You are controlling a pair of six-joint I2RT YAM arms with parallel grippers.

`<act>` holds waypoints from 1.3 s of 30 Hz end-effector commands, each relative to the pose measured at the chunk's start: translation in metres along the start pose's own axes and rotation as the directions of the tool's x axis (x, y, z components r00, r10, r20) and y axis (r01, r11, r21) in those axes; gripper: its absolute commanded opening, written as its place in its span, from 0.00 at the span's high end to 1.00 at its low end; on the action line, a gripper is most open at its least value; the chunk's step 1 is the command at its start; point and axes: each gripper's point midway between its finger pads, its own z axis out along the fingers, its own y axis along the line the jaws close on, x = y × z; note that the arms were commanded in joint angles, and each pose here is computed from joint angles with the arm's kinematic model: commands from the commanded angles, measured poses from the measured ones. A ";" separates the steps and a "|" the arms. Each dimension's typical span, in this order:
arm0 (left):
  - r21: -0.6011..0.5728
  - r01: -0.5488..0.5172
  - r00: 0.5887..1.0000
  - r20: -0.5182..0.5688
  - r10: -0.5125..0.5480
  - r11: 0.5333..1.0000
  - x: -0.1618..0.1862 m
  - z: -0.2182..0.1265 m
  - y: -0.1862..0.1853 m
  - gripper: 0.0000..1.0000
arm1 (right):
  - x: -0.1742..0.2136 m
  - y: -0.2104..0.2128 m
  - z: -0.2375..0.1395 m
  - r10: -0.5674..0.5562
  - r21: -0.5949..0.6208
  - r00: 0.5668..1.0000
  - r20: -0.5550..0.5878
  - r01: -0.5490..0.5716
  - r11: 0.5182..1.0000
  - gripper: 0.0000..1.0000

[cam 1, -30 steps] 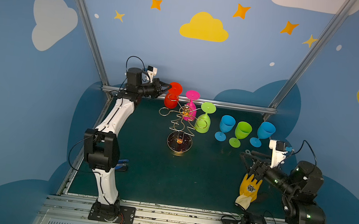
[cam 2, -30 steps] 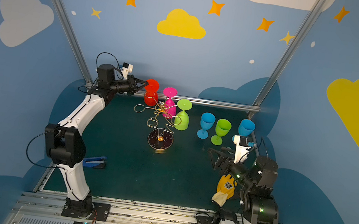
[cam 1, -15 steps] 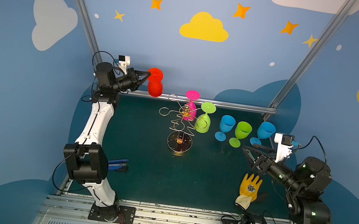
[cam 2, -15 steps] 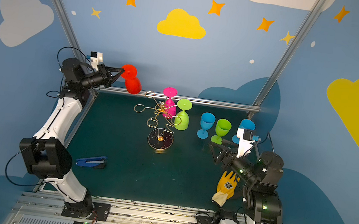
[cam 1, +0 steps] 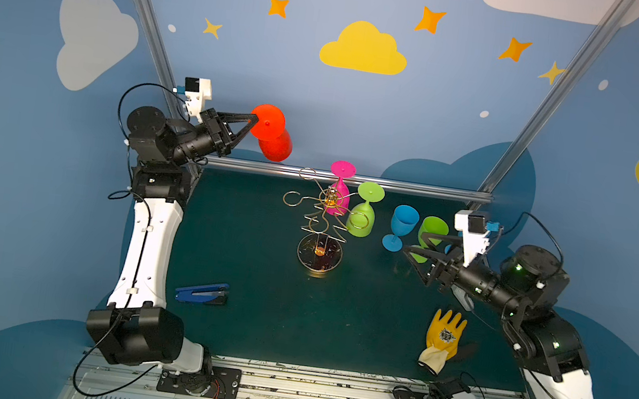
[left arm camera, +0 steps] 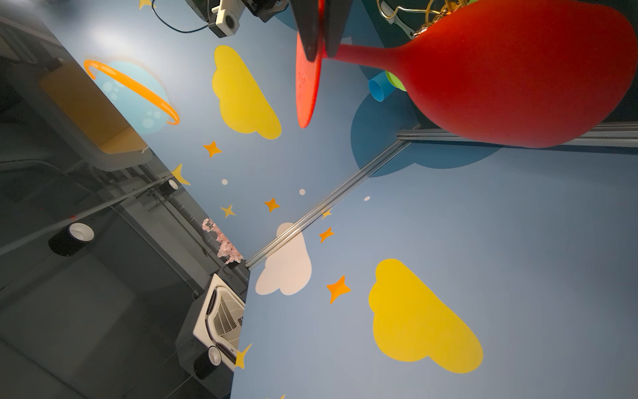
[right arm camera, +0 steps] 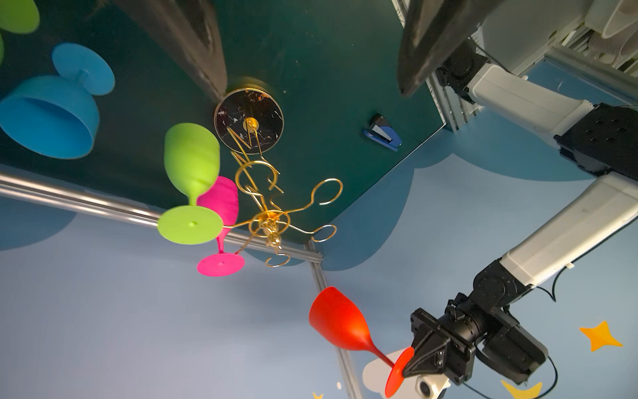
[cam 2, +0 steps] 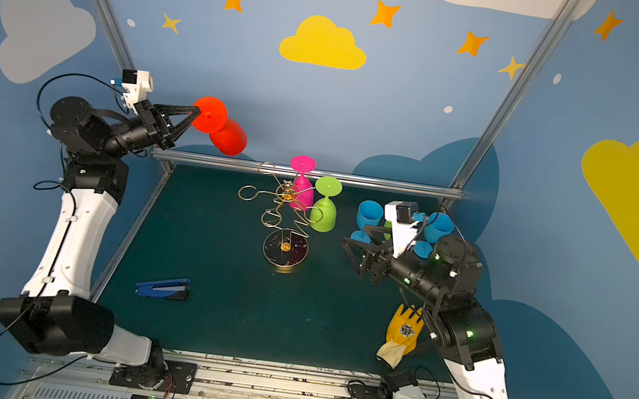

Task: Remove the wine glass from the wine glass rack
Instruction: 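Lift the red glass off the rack with the left gripper while the right gripper approaches, then hold the red glass up with the left gripper while the right gripper grasps its stem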

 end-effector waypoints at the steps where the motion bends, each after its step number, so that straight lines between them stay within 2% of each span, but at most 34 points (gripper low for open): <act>1: 0.051 -0.001 1.000 -0.018 0.001 0.999 0.009 -0.005 -0.024 0.97 | -0.019 0.004 0.016 -0.147 0.046 0.988 0.037 0.145 0.988 0.23; 3: 0.066 0.001 1.000 -0.026 0.001 0.998 0.016 -0.005 -0.033 0.97 | -0.023 0.012 0.031 -0.197 0.029 0.980 0.040 0.196 0.980 0.22; 8: 0.100 0.005 0.998 -0.069 0.002 0.995 0.040 0.001 -0.050 0.97 | -0.041 0.024 0.056 -0.291 0.015 0.945 0.147 0.292 0.956 0.19; 15: 0.153 0.056 0.985 -0.170 -0.030 0.987 0.078 0.020 -0.062 0.97 | -0.060 0.048 0.085 -0.453 -0.009 0.853 0.258 0.471 0.882 0.15; 21: 0.175 0.083 0.974 -0.223 -0.043 0.981 0.095 0.026 -0.072 0.97 | -0.071 0.057 0.105 -0.505 -0.030 0.807 0.306 0.539 0.842 0.12; 29: 0.190 0.138 0.950 -0.302 -0.076 0.972 0.121 0.032 -0.075 0.97 | -0.069 0.052 0.133 -0.528 -0.023 0.791 0.308 0.561 0.827 0.11; 39: 0.214 0.179 0.934 -0.345 -0.097 0.960 0.136 0.033 -0.083 0.97 | -0.062 0.043 0.166 -0.518 -0.037 0.812 0.269 0.546 0.837 0.11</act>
